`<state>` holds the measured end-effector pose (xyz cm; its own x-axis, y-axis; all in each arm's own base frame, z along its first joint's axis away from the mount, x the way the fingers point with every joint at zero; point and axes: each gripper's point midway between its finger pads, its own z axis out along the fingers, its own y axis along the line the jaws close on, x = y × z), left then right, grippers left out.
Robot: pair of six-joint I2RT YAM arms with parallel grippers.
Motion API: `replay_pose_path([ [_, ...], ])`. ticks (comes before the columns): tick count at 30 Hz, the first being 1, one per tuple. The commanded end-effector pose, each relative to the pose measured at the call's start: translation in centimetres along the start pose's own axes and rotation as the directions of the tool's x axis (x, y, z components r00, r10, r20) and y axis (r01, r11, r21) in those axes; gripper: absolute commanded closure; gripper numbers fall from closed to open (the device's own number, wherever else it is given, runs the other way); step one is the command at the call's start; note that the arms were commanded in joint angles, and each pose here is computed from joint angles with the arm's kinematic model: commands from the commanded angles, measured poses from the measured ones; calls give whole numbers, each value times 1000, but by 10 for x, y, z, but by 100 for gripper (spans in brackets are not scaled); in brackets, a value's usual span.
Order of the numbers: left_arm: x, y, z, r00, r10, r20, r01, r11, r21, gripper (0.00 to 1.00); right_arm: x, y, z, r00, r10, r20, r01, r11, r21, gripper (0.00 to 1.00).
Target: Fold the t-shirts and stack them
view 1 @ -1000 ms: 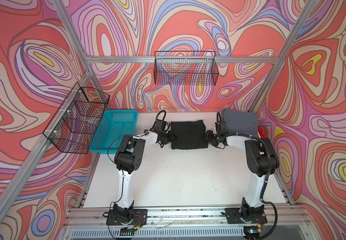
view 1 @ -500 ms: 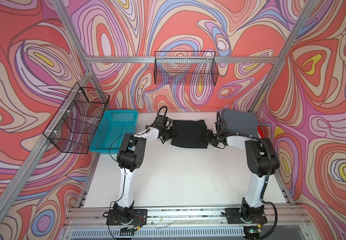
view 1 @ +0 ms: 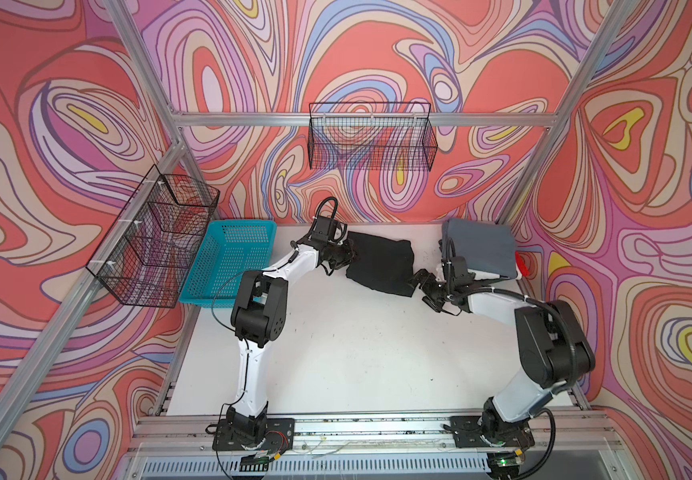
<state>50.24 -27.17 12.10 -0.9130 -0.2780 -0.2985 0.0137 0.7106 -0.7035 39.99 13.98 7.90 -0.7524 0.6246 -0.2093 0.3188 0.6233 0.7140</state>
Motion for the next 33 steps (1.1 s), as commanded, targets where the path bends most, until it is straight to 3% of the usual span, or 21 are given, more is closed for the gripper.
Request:
replay_pose_path([
  [1,-7,-22,-18,999,12,33,-13,1000,28,100,1,31,-17,997,67,40,-60,986,-158,2],
  [11,6,-33,-23,998,20,67,-22,999,33,100,46,60,-18,965,263,0,-246,901,-357,2],
  [15,22,-26,-24,998,-1,62,-2,999,39,100,59,61,-18,943,329,48,-285,874,-394,2],
  [24,38,-27,-31,996,-51,72,46,996,81,100,76,55,-13,910,403,94,-339,857,-389,2],
  [33,43,-27,-36,993,-76,96,68,994,88,100,111,53,9,881,473,10,-432,811,-394,2],
])
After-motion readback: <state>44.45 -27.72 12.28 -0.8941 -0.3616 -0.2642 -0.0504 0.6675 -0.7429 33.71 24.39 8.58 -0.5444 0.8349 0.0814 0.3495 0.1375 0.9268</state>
